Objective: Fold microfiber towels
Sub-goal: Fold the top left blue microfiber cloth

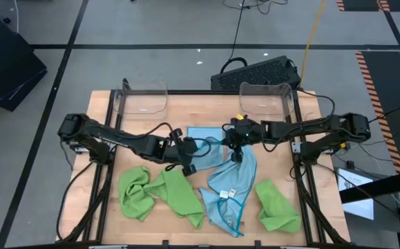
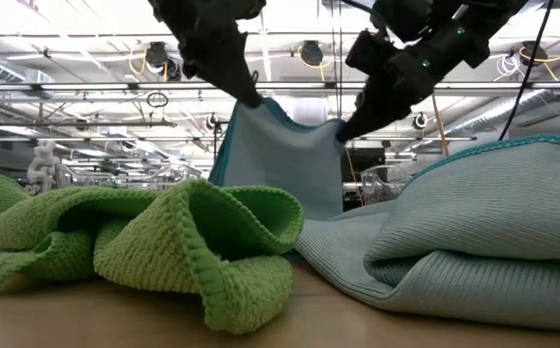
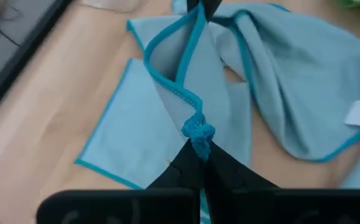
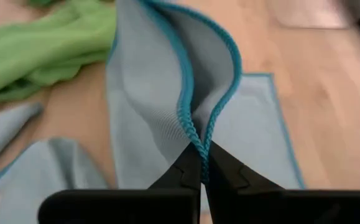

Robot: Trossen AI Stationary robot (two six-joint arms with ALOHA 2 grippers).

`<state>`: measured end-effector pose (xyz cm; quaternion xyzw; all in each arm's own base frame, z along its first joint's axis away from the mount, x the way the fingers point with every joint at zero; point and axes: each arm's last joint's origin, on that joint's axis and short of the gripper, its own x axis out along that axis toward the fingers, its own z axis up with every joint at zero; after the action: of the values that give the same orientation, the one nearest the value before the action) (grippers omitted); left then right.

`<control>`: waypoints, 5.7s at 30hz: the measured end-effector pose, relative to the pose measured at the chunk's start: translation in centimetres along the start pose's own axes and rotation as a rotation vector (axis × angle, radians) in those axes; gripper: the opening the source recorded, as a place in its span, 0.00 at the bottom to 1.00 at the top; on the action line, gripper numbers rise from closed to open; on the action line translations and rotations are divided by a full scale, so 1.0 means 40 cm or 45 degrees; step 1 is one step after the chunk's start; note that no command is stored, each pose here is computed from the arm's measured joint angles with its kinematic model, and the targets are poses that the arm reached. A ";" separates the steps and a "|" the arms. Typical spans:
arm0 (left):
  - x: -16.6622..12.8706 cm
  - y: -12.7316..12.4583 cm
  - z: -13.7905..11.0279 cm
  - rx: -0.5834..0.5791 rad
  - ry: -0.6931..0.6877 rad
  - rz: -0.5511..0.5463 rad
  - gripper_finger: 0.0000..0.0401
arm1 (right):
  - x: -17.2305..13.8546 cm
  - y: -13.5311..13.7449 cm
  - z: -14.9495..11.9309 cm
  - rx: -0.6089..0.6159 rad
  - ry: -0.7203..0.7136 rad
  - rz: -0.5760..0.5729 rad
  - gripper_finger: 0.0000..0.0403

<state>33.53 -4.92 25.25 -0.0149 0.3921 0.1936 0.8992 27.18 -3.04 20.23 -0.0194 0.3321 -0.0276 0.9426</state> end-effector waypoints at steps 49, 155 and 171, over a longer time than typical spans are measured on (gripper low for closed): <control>0.137 0.184 -0.088 -0.100 -0.027 0.070 0.01 | -0.019 -0.080 -0.004 0.152 -0.012 -0.174 0.00; 0.255 0.022 -0.219 0.516 0.249 -0.103 0.22 | 0.024 0.086 -0.003 0.160 -0.002 -0.028 0.51; 0.170 0.086 -0.143 0.310 0.114 -0.126 0.01 | 0.034 0.146 -0.017 -0.033 0.038 -0.010 0.51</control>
<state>32.48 -0.45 16.89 0.0663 0.4514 0.0991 0.8843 28.05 2.69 18.52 -0.0324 0.3463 -0.0274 0.9372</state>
